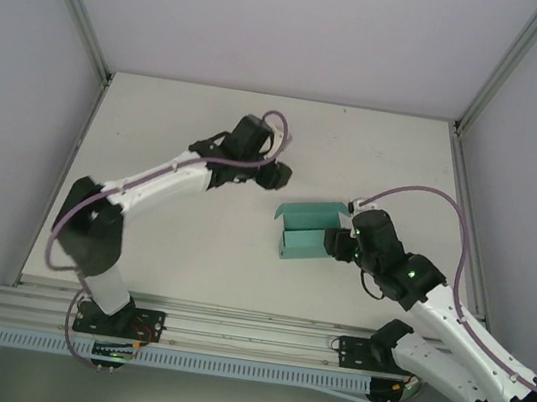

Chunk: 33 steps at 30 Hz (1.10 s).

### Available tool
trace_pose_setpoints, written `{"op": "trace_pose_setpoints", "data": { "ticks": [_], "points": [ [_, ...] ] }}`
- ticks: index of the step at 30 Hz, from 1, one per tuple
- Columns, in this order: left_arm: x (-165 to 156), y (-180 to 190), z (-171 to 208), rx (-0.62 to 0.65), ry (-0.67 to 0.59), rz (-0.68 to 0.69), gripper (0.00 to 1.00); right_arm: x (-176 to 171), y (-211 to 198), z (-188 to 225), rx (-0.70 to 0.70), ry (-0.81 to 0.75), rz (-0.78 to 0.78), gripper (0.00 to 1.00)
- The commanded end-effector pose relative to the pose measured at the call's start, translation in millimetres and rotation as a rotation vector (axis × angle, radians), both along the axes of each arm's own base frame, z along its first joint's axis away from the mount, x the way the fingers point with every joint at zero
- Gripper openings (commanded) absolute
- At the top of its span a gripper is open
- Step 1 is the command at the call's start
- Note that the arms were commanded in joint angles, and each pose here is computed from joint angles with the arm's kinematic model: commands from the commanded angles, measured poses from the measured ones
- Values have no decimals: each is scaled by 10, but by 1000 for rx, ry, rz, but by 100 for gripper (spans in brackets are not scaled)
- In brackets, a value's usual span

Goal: Assemble paper box

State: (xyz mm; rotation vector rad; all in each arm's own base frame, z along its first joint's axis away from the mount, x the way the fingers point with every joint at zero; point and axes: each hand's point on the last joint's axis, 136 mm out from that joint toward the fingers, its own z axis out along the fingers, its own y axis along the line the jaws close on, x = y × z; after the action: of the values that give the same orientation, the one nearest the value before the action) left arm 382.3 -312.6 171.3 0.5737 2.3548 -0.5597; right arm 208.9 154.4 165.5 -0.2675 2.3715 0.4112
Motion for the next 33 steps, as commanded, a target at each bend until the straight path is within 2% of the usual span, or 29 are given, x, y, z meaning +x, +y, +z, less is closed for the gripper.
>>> {"op": "trace_pose_setpoints", "data": {
  "ticks": [1, 3, 6, 10, 13, 19, 22, 26, 29, 33],
  "points": [
    [166, -78, -393, 23, 140, -54, 33, -368, 54, -349, 30, 207, 67, 42],
    [68, -358, -476, -41, 218, -201, 23, -397, 96, -448, 31, 218, 86, 39],
    [-191, -603, -581, -83, 272, -374, 20, -334, 106, -546, -3, 173, 77, 33],
    [-567, -714, -686, -125, 338, -527, 17, -110, 259, -694, 81, 84, 34, 26],
    [-761, -717, -731, -164, 404, -577, 15, 48, 380, -736, 113, 7, 25, 23],
    [-1019, -775, -700, -191, 402, -676, 15, 374, 502, -659, 150, -134, -50, 23],
    [-975, -802, -764, -183, 417, -655, 14, 483, 724, -562, 246, -168, -36, 21],
    [-931, -847, -774, -193, 427, -649, 12, 644, 912, -581, 258, -188, -77, 21],
    [-924, -873, -786, -185, 406, -671, 12, 735, 1104, -583, 324, -183, -89, 21],
    [-809, -869, -899, -128, 383, -692, 12, 795, 1313, -529, 300, -185, -101, 22]
  ]
}}
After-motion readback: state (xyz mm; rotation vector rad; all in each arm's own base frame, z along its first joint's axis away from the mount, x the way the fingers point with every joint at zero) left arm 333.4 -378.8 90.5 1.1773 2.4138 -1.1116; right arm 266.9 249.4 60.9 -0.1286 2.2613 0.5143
